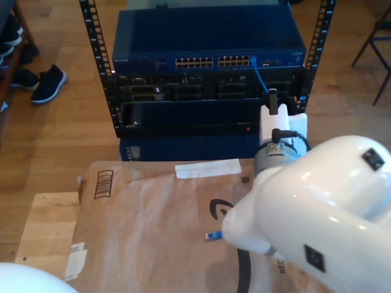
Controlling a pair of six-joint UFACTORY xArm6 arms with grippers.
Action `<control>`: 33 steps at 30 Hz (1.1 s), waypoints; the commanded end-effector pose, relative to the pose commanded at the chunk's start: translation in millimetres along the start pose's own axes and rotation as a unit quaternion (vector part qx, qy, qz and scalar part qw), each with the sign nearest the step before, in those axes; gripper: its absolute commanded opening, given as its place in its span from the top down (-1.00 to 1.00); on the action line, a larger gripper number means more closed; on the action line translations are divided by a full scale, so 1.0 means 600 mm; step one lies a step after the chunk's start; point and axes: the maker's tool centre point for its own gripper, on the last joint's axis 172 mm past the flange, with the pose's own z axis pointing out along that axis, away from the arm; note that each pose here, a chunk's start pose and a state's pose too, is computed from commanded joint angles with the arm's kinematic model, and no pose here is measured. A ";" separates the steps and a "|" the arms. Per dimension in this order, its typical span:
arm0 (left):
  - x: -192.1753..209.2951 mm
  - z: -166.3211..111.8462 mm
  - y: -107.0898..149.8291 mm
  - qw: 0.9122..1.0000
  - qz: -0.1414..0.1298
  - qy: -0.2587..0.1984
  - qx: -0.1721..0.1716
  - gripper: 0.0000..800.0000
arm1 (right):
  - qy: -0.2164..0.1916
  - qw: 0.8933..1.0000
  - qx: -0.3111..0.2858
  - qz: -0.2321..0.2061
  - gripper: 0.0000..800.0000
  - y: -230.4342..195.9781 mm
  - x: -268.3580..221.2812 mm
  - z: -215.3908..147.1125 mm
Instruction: Grab the cable and plug it in
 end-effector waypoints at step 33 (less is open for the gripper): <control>-0.001 0.001 0.000 1.000 0.000 -0.001 0.000 -1.00 | -0.132 0.848 -0.476 -0.194 -0.98 0.269 0.455 -0.301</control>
